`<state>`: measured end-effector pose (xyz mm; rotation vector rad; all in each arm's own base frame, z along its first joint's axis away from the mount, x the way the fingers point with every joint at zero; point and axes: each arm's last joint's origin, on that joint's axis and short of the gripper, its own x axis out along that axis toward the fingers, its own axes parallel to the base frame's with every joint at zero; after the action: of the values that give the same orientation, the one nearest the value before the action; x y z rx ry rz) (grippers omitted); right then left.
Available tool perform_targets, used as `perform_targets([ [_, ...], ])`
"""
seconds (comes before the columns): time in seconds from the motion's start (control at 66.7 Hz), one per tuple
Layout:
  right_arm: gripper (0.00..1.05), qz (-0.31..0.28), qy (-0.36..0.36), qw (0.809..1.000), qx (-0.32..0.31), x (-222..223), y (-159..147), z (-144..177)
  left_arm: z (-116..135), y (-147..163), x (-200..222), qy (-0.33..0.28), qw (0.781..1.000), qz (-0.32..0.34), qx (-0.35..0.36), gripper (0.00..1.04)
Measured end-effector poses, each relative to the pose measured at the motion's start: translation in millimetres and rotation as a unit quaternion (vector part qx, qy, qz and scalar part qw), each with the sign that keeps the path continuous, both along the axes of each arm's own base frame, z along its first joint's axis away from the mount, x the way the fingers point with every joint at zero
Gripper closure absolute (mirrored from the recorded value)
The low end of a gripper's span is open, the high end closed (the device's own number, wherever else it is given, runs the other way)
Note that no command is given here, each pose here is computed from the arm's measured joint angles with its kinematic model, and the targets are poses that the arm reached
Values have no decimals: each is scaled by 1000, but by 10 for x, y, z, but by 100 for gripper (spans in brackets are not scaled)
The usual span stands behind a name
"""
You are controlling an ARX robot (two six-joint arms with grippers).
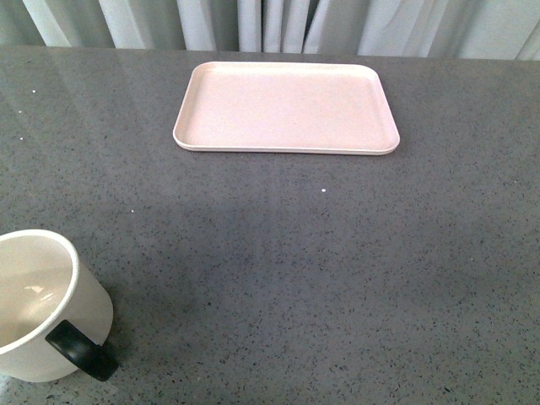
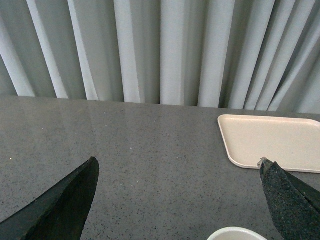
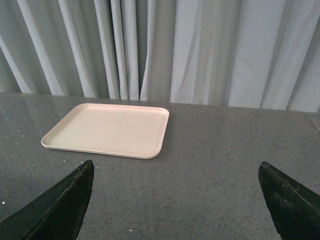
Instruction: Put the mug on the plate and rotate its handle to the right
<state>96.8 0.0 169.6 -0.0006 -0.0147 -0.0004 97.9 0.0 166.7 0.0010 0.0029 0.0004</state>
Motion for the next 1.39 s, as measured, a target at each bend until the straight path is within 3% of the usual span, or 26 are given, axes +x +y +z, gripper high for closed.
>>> perform_targets([
  [0.614, 9, 0, 0, 1000, 0, 0, 0, 0, -1, 0, 1, 2, 1000, 0, 0, 9],
  [0.659, 9, 0, 0, 1000, 0, 0, 0, 0, -2, 2, 1, 59, 998, -2, -5, 9],
  [0.719, 9, 0, 0, 1000, 0, 0, 0, 0, 53, 17, 41, 200, 980, -10, -10, 9],
  [0.779, 9, 0, 0, 1000, 0, 0, 0, 0, 109, 45, 149, 259, 966, -15, -5, 9],
  [1.004, 9, 0, 0, 1000, 0, 0, 0, 0, 299, 174, 617, 294, 954, -37, 51, 9],
  [1.393, 9, 0, 0, 1000, 0, 0, 0, 0, 73, 177, 874, 365, 920, -101, 104, 9],
])
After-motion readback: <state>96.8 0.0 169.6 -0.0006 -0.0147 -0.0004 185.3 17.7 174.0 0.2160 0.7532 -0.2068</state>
